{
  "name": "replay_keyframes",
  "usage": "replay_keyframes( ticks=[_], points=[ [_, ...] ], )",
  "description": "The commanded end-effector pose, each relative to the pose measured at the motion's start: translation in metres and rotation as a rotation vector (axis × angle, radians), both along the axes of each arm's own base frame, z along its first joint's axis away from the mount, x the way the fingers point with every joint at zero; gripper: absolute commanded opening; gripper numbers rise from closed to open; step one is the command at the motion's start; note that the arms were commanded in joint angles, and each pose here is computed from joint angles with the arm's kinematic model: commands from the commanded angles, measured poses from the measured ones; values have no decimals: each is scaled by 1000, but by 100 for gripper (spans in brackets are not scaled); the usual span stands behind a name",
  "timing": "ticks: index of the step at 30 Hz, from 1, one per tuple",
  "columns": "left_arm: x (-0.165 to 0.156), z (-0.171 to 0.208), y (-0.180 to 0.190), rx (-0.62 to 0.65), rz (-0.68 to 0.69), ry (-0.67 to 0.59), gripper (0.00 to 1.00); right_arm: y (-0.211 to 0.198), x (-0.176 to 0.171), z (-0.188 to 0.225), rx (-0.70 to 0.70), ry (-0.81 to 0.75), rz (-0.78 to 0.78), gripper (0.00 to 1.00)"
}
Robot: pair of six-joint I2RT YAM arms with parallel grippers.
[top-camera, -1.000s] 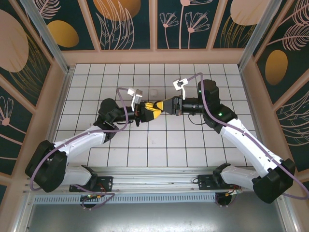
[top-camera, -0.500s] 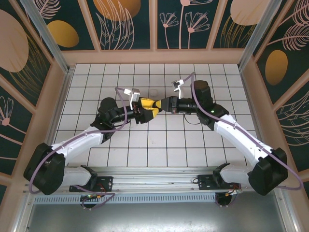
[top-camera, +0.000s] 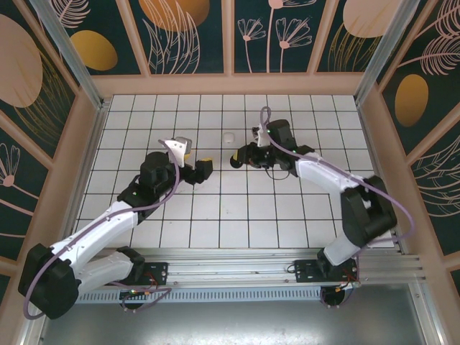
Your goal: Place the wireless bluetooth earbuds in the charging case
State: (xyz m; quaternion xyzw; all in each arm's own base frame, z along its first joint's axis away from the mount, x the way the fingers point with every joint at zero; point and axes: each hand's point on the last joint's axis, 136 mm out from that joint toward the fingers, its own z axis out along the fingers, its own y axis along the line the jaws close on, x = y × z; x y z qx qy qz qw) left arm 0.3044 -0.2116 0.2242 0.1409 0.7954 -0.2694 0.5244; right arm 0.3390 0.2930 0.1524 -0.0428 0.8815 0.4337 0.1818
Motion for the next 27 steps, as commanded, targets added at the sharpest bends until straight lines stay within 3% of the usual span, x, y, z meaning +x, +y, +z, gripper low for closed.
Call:
replay_keyframes(
  ticks=[1, 9, 15, 27],
  points=[
    [0, -16, 25, 93, 97, 1, 88, 9, 27, -7, -8, -43, 23, 15],
    [-4, -30, 31, 107, 111, 9, 92, 23, 62, -71, -100, 12, 44, 13],
    [0, -40, 31, 144, 111, 16, 92, 24, 76, -101, -158, 30, 41, 18],
    [15, -36, 26, 208, 107, -3, 93, 11, 92, -112, -256, 25, 8, 41]
  ],
)
